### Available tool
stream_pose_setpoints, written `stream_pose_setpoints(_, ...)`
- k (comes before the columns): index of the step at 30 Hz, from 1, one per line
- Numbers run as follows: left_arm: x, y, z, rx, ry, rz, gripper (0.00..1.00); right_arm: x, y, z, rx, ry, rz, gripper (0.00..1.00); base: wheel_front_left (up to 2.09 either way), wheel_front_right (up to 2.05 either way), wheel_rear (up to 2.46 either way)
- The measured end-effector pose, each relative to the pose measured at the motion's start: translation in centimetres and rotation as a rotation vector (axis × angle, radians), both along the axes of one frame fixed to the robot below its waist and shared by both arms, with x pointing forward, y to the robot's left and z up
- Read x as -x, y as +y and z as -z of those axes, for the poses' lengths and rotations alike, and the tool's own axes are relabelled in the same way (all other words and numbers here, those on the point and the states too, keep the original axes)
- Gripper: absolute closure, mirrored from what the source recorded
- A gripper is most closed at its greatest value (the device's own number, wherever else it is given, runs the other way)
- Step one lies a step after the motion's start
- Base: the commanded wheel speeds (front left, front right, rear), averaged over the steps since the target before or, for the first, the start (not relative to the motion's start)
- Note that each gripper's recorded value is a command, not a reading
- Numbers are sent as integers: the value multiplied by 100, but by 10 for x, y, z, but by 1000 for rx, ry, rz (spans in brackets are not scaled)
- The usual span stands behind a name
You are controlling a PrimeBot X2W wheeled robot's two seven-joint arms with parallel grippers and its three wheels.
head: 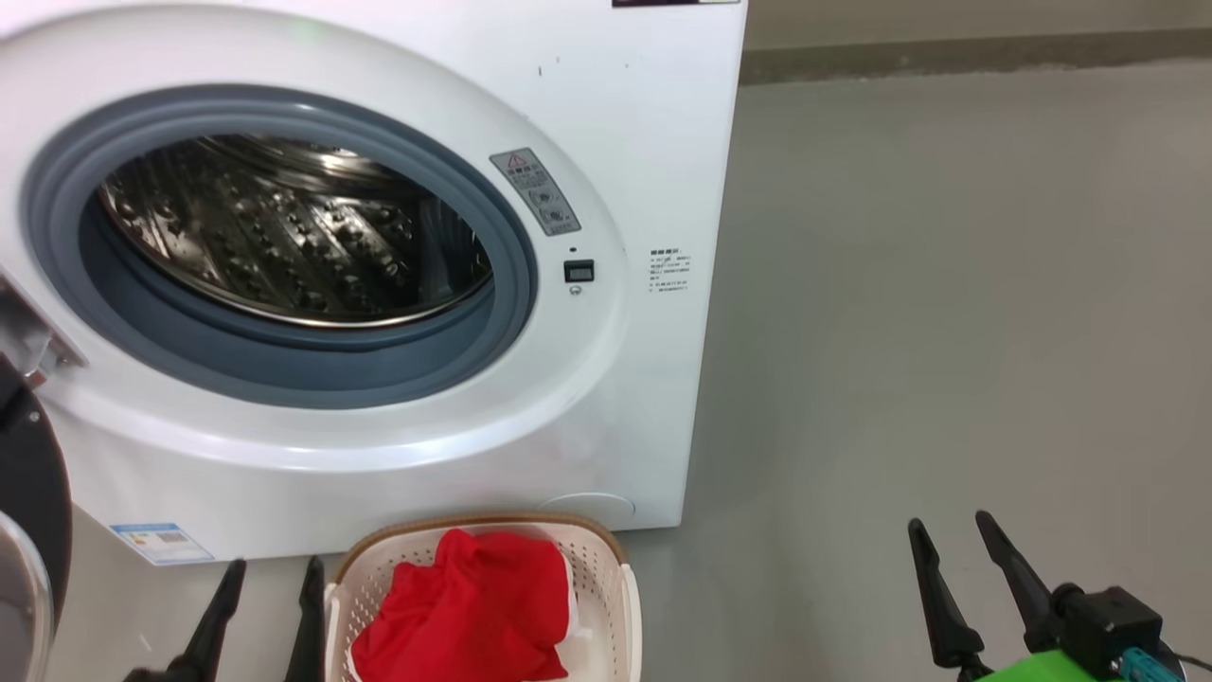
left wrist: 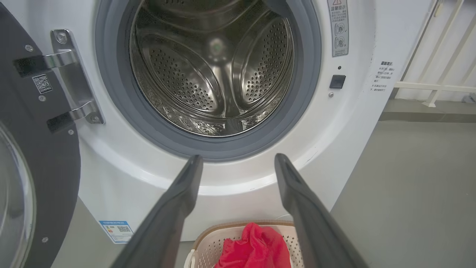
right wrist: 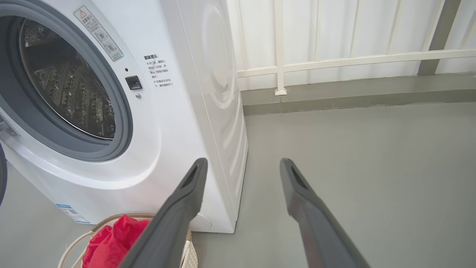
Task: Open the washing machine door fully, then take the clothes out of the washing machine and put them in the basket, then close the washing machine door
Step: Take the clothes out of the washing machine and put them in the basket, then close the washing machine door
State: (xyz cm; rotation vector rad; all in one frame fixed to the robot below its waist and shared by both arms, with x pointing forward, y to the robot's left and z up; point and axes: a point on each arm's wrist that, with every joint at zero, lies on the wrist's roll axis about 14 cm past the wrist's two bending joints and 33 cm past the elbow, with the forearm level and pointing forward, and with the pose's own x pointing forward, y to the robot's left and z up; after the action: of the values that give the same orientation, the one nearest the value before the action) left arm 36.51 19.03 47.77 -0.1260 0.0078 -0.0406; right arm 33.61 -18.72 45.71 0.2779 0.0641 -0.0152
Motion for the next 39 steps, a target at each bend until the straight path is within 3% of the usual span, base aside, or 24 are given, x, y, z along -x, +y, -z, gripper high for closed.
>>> stream_pose_setpoints(24,11,5,2,6,5,-25,0,6,-3,2,1,8,9,0,-1,1,0)
stream_pose_setpoints(39,11,6,-1,6,-4,-28,0,4,-2,3,2,9,5,0,-100,100,0)
